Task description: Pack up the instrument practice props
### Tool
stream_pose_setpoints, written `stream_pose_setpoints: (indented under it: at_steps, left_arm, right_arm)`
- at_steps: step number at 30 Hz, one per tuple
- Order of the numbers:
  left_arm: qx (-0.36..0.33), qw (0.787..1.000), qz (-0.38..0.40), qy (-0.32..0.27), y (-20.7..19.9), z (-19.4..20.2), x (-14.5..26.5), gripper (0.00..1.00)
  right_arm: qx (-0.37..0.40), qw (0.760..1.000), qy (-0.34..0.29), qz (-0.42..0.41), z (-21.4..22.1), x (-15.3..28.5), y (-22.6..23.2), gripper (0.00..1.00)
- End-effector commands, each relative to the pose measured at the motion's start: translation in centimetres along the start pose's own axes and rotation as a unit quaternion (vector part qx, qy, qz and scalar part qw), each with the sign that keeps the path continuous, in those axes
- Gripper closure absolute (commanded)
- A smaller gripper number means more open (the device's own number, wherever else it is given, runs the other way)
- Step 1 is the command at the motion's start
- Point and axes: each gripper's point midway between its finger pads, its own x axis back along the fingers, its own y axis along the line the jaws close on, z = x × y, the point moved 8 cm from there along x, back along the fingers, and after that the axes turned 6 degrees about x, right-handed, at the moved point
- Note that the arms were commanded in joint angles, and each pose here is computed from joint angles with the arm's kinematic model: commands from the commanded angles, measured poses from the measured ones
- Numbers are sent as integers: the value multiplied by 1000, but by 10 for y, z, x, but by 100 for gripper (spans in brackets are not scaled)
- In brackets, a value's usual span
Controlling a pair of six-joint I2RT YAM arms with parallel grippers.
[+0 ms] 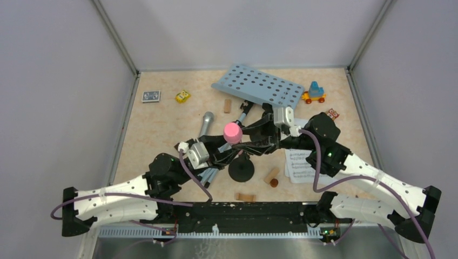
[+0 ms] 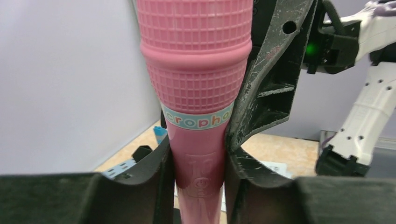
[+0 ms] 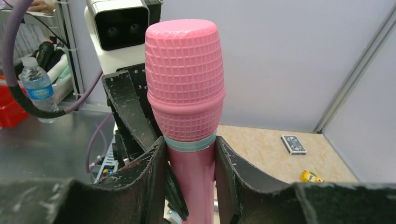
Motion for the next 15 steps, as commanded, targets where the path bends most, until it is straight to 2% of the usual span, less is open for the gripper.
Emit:
stream_pose_setpoints:
  at_steps: [1,2,4,6,8,9,11,12,15]
  left_arm:
    - [-6,999,-37,-23,10,-28,0,96]
    - [-4,998,-53,-17,13,-29,2,100]
    - [18,993,-114,4,23,-34,6,100]
    - [49,965,-251,53,45,-33,14,100]
    - [68,929,-349,101,58,-24,24,100]
    - [66,918,-371,127,64,-17,28,100]
    - [68,907,-377,172,79,-1,33,100]
    - [81,894,-399,187,99,8,39,100]
    - [121,875,-403,242,141,41,52,100]
  right_arm:
    - [23,997,-67,17,-44,6,1,81]
    - [27,997,-69,30,-48,7,-1,72]
    - [32,995,-69,68,-53,12,-7,56]
    - [47,989,-58,125,-52,20,-15,48]
    - [45,980,-36,191,-41,30,-23,45]
    - [43,975,-28,216,-36,36,-25,44]
    - [36,969,-12,244,-22,47,-23,43]
    - [30,967,-6,251,-15,51,-20,43]
    - [7,967,14,253,3,63,-9,43]
